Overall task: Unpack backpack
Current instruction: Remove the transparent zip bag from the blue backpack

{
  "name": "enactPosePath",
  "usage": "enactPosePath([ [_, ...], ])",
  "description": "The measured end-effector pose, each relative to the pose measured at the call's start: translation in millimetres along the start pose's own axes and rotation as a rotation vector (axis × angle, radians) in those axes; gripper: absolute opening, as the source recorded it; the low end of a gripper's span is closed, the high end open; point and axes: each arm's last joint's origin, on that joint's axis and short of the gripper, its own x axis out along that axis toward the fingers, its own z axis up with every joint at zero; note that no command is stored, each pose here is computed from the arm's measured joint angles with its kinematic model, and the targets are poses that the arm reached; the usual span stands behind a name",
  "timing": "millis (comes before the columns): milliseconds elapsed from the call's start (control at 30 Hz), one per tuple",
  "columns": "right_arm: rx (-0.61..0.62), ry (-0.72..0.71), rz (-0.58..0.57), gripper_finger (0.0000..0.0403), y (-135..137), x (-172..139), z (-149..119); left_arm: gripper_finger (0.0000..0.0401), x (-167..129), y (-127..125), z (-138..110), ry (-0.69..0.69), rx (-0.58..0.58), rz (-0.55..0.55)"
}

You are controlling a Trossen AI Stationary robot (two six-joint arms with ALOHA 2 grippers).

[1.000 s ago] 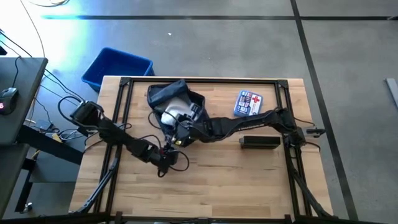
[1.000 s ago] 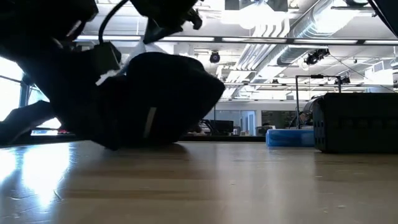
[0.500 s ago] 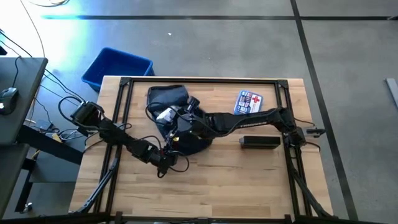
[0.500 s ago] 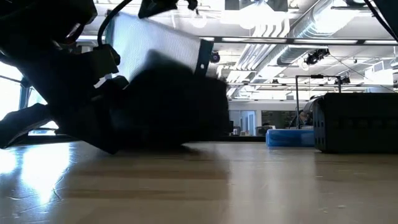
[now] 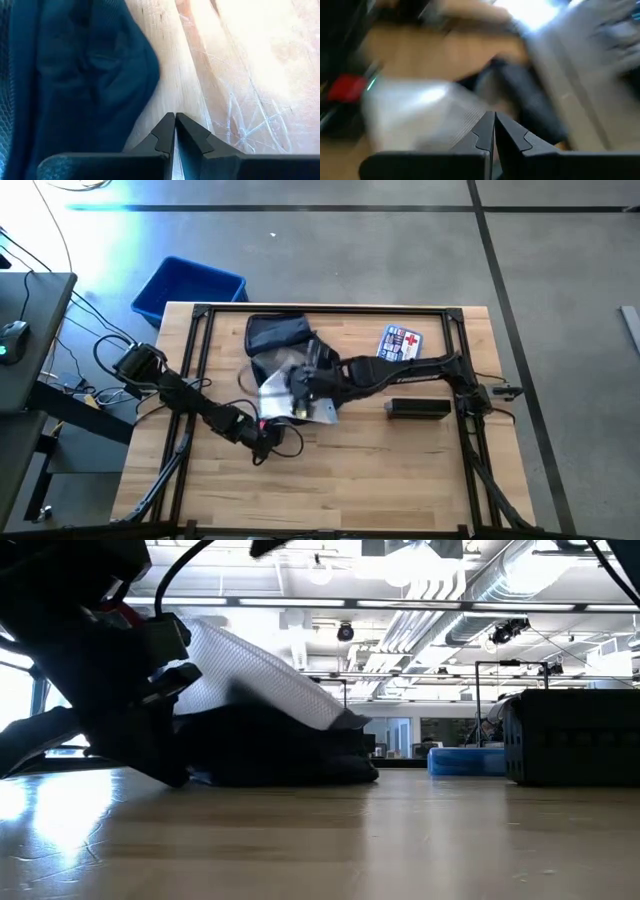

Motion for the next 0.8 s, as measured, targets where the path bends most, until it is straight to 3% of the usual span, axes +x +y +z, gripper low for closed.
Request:
enactPosePath([
  [100, -0.065, 0.089, 0.047, 0.0000, 29, 3, -19, 0.0000, -1, -2, 0, -0.008, 0.007, -0.002],
  [300, -0.114, 0.124, -0.021, 0.0000, 90, 16, -60, 0.0000, -2, -3, 0, -0.010, 0.008, -0.002],
  [500, -0.135, 0.093, -0.136, 0.0010, 116, 37, -94, 0.0000, -2, -3, 1, -0.013, 0.007, -0.001],
  [633, -0.168, 0.056, -0.154, 0.0061, 120, 46, -101, 0.0000, -2, -3, 1, -0.018, 0.004, 0.000],
  [800, -0.153, 0.008, -0.151, 0.0168, 118, 61, -104, 0.0000, -1, -3, 1, -0.019, 0.003, 0.000],
])
